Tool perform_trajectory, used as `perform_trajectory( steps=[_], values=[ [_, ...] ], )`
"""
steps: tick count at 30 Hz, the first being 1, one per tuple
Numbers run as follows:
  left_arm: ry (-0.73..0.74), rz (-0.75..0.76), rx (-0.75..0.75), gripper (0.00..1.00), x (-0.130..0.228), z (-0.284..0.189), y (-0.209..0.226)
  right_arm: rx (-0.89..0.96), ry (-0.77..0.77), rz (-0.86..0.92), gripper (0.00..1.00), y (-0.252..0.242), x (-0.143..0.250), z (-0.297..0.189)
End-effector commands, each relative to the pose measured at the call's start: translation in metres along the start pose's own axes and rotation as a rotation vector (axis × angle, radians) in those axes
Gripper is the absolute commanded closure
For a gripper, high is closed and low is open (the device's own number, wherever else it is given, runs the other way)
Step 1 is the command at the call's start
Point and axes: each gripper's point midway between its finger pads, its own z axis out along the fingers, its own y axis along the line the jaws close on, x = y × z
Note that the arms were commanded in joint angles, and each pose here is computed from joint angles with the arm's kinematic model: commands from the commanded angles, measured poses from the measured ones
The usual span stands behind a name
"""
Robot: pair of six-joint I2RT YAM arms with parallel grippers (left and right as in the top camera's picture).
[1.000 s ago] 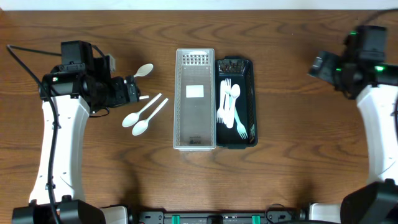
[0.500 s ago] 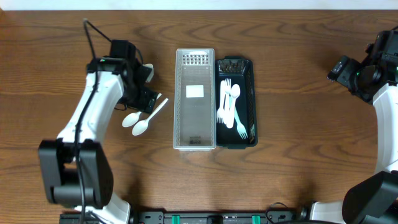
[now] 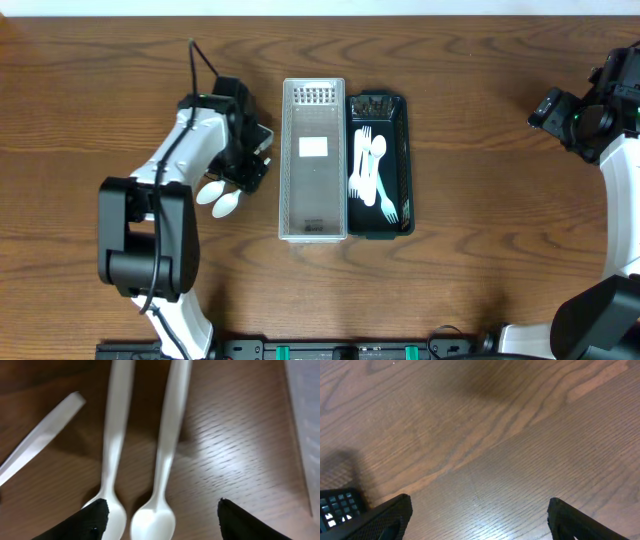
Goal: Pack container
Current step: 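Lower the left gripper onto a white spoon and grasp it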
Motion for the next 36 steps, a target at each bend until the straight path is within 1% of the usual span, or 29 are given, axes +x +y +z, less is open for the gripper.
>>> perform_trajectory(
  steps=[1,5,9,15,17,21,23,25,26,27,28,30,32,36],
  values=[
    [0.027,0.035,0.008,0.31,0.002,0.010,-0.007,0.005,0.007,-0.003,0.10,-0.002,0.001,0.003],
    [0.041,0.035,0.012,0.38,0.004,0.015,-0.007,0.005,0.008,-0.003,0.10,-0.003,0.001,0.003],
    [0.050,0.035,0.006,0.42,0.008,0.020,-0.007,0.005,0.007,-0.003,0.11,-0.002,0.001,0.003],
    [0.070,0.035,0.014,0.42,0.019,0.035,-0.011,0.006,0.008,-0.003,0.12,-0.003,0.001,0.003],
    [0.078,0.035,0.016,0.44,0.022,0.038,-0.012,0.006,0.011,-0.003,0.12,-0.003,0.002,0.003],
    [0.090,0.035,-0.003,0.54,0.026,0.040,-0.009,0.006,0.010,-0.003,0.12,-0.003,0.002,0.003],
    [0.093,0.036,-0.002,0.61,0.027,0.041,-0.009,0.006,0.011,-0.003,0.12,-0.003,0.002,0.003],
    [0.095,0.035,-0.001,0.73,0.027,0.041,-0.010,0.006,0.011,-0.003,0.12,-0.003,0.002,0.003],
    [0.096,0.036,0.000,0.81,0.028,0.041,-0.010,0.006,0.012,-0.003,0.13,-0.003,0.002,0.003],
    [0.099,0.036,0.001,0.92,0.028,0.040,-0.010,0.006,0.012,-0.003,0.13,-0.003,0.002,0.003],
    [0.105,0.036,0.003,0.94,0.030,0.040,-0.011,0.006,0.012,-0.003,0.13,-0.003,0.002,0.003],
    [0.116,0.034,0.003,0.94,0.032,0.037,-0.011,0.006,0.011,-0.002,0.14,-0.003,0.002,0.003],
    [0.123,0.005,-0.029,0.94,0.033,0.031,-0.006,0.006,0.011,-0.003,0.14,-0.003,0.002,0.003],
    [0.114,-0.048,-0.078,0.94,0.029,-0.004,0.001,0.006,0.011,-0.003,0.14,-0.003,0.002,0.003]
  ],
)
